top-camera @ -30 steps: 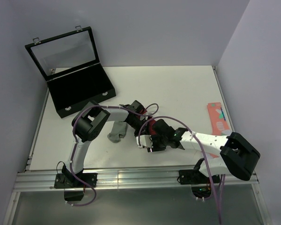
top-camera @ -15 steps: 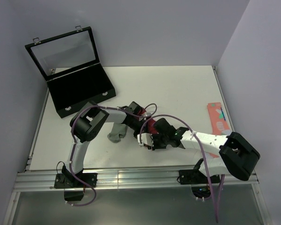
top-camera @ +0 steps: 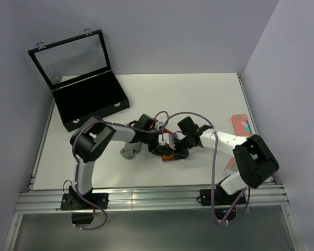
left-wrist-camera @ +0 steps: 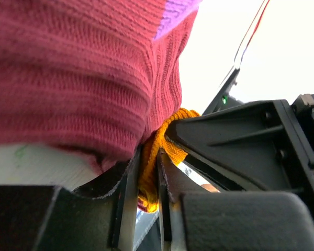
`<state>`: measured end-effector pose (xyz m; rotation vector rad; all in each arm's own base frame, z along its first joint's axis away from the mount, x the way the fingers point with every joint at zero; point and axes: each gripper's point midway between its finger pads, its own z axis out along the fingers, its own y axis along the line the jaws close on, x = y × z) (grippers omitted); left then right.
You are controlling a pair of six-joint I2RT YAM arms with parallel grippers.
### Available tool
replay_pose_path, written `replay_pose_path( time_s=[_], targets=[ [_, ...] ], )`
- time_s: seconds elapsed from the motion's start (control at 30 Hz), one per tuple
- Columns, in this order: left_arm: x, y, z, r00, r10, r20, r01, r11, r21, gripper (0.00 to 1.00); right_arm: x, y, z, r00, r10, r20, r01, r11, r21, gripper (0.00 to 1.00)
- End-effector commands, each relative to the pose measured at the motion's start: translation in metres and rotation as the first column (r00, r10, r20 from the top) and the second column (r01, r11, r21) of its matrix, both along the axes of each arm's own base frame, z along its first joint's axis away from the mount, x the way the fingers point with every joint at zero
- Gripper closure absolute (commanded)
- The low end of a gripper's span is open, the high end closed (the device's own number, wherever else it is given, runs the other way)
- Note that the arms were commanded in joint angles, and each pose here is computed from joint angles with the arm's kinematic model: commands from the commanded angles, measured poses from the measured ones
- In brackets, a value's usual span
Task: Roll the socks
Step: Roll the sock at the center of the board.
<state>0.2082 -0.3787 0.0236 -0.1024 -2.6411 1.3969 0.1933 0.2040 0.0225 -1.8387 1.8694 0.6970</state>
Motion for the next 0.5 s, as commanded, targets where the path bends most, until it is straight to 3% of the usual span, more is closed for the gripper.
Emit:
replay_pose_path(
  time_s=[0.0,0.47],
  targets=[
    [0.025,0.013,-0.011,0.984,0.12,0.132,-0.13,0.989,0.064,0.75,-0.01,-0.018,-0.002,0.992,-0.009,-0.127,0.001,0.998,-0.059,0.85],
    [0.045,0.018,0.011,0.903,0.195,0.382,-0.202,0.979,-0.023,0.7,-0.004,-0.027,0.001,0.925,-0.048,-0.377,0.011,0.995,-0.1,0.84]
  ],
)
